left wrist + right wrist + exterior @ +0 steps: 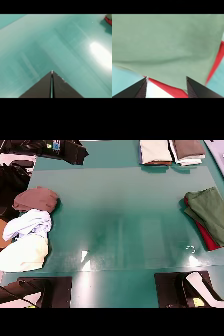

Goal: Fold the shirts.

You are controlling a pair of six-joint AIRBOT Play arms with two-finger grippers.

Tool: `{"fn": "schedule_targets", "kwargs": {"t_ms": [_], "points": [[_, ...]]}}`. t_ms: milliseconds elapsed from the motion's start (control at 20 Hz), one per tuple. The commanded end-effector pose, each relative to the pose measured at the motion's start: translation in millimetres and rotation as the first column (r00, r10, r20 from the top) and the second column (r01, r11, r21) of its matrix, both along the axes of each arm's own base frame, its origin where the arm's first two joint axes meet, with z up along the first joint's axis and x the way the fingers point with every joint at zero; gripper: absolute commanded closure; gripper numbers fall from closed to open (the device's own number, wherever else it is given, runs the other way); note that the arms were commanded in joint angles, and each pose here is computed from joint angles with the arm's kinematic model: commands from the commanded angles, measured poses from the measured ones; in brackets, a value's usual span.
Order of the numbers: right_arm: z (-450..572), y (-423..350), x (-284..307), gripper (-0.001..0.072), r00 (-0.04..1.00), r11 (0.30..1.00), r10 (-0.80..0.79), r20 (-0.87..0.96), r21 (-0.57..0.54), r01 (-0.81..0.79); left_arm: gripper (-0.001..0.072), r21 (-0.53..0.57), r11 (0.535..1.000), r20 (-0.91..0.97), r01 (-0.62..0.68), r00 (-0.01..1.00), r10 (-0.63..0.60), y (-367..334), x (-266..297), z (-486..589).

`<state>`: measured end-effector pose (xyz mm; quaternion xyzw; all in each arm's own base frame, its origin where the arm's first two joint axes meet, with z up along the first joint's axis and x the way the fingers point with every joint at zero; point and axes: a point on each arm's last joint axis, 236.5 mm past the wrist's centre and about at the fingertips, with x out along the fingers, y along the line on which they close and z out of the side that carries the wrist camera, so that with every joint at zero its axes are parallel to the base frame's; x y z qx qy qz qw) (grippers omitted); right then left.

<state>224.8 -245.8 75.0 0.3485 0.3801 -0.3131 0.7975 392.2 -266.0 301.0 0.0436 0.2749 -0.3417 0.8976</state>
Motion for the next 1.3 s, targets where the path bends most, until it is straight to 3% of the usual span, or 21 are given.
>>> {"fn": "schedule_targets", "kwargs": {"t_ms": [0, 150, 350, 550, 600, 650, 700, 850, 1250], "points": [[31, 22, 37, 0.0156, 0.991, 0.995, 0.100, 0.092, -0.013, -0.099, 0.0679, 0.006, 1.000, -0.005, 0.002, 1.000, -0.002, 0, -1, -2], [61, 111, 101, 0.0156, 0.907, 0.922, 0.385, 0.171, -0.031, -0.385, 0.0679, 0.000, 1.000, 0.003, 0.000, 1.000, 0.000, 0, 0, 1], [70, 249, 146, 0.0160, 0.681, 0.706, 0.704, 0.202, -0.093, -0.702, 0.0679, -0.004, 1.000, 0.008, -0.001, 1.000, 0.001, 0, 1, 2], [52, 355, 145, 0.0173, 0.467, 0.486, 0.864, 0.189, -0.065, -0.871, 0.0679, -0.006, 1.000, 0.010, -0.002, 1.000, 0.002, 0, 2, 2], [47, 375, 142, 0.0353, 0.426, 0.443, 0.885, 0.185, -0.059, -0.895, 0.0679, -0.006, 1.000, 0.011, -0.002, 1.000, 0.002, 0, 2, 2], [43, 389, 140, 0.0593, 0.395, 0.410, 0.900, 0.182, -0.055, -0.910, 0.0679, -0.006, 1.000, 0.011, -0.002, 1.000, 0.002, 0, 2, 2], [40, 400, 137, 0.0693, 0.364, 0.378, 0.914, 0.177, -0.054, -0.924, 0.0679, -0.007, 1.000, 0.011, -0.002, 1.000, 0.002, 0, 2, 3], [35, 414, 133, 0.0693, 0.330, 0.342, 0.928, 0.171, -0.043, -0.939, 0.0679, -0.007, 1.000, 0.011, -0.002, 1.000, 0.002, 0, 2, 3], [35, 414, 132, 0.0693, 0.331, 0.342, 0.928, 0.172, -0.042, -0.939, 0.0679, -0.007, 1.000, 0.011, -0.002, 1.000, 0.002, 0, 2, 3]]}}
